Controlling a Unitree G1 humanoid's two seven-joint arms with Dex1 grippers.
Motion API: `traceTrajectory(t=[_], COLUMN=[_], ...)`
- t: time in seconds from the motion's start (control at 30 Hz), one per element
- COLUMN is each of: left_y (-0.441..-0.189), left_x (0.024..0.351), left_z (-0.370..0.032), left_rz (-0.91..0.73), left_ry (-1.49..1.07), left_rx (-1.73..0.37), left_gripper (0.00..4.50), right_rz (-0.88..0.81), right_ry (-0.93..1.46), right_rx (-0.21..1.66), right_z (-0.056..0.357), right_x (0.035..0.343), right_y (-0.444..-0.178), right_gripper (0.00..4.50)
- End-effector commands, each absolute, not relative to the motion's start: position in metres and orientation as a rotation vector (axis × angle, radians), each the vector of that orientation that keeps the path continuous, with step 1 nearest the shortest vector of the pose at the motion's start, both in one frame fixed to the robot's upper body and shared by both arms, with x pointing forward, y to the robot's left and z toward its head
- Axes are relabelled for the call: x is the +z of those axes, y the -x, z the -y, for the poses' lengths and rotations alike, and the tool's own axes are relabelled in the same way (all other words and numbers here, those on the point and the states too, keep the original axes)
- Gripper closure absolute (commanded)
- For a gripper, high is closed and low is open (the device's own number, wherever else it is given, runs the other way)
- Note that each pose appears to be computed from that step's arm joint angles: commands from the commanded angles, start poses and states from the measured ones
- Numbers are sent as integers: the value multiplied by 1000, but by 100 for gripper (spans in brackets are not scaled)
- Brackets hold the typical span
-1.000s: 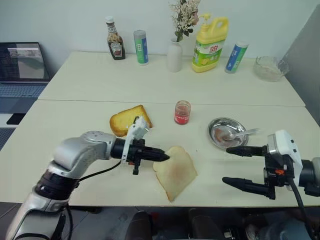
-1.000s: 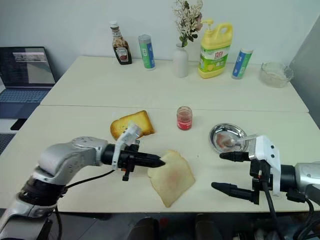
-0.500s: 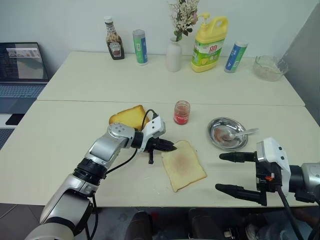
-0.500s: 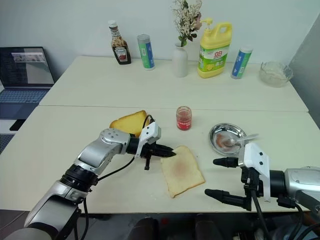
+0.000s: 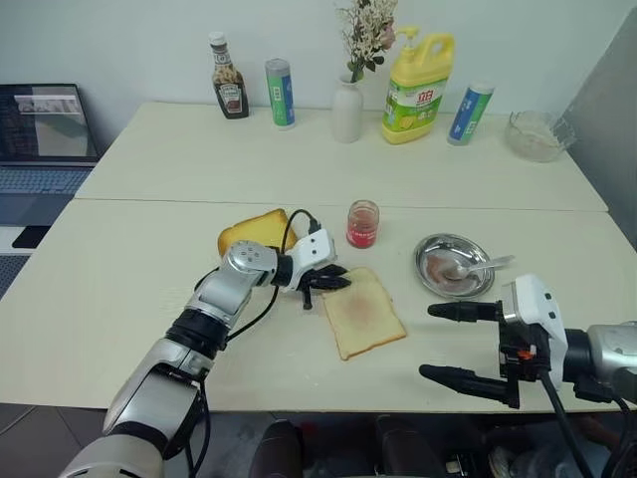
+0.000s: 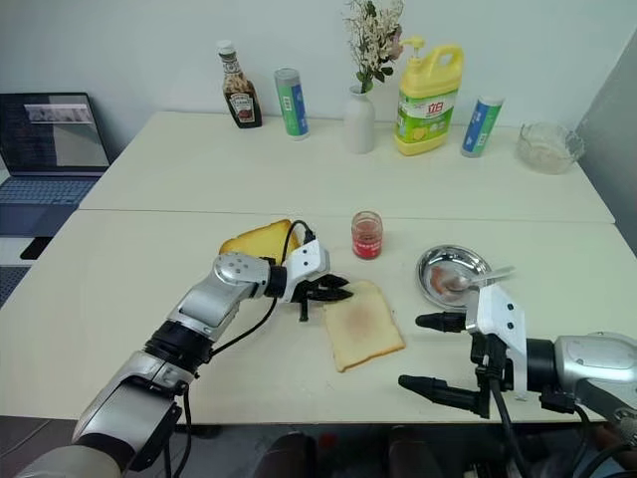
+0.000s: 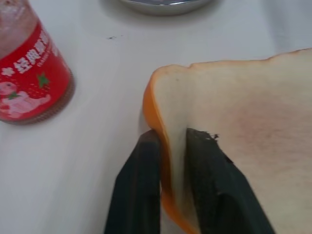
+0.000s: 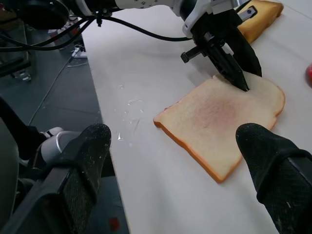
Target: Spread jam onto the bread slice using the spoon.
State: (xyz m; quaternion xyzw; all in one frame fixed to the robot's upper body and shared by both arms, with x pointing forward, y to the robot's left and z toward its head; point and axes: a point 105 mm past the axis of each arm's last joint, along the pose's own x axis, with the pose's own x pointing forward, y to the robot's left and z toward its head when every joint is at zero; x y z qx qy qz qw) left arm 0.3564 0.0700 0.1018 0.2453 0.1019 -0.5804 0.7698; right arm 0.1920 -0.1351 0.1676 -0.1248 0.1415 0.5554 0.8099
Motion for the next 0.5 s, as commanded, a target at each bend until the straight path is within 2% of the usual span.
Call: traceTrajectory(t=[0.03, 0.17, 0.4, 0.5], left_y=[-361, -358, -358, -337], left_x=[119, 124, 151, 177], left_z=[-69, -73, -90, -109], left_rz=[-150, -125, -43, 22], left_ry=[-550, -567, -549, -506], left_rx=[-1252, -1250, -1167, -1136], left_gripper=[220, 93, 93, 93], right_rz=[-263, -264, -246, -138], right_ry=[292, 290, 300, 296], right_rx=[1187, 1180, 1138, 991], right_z=[134, 135, 140, 154], right_x=[174, 173, 175, 188], right_y=[-192, -192, -196, -212], right_gripper=[0, 0, 0, 0])
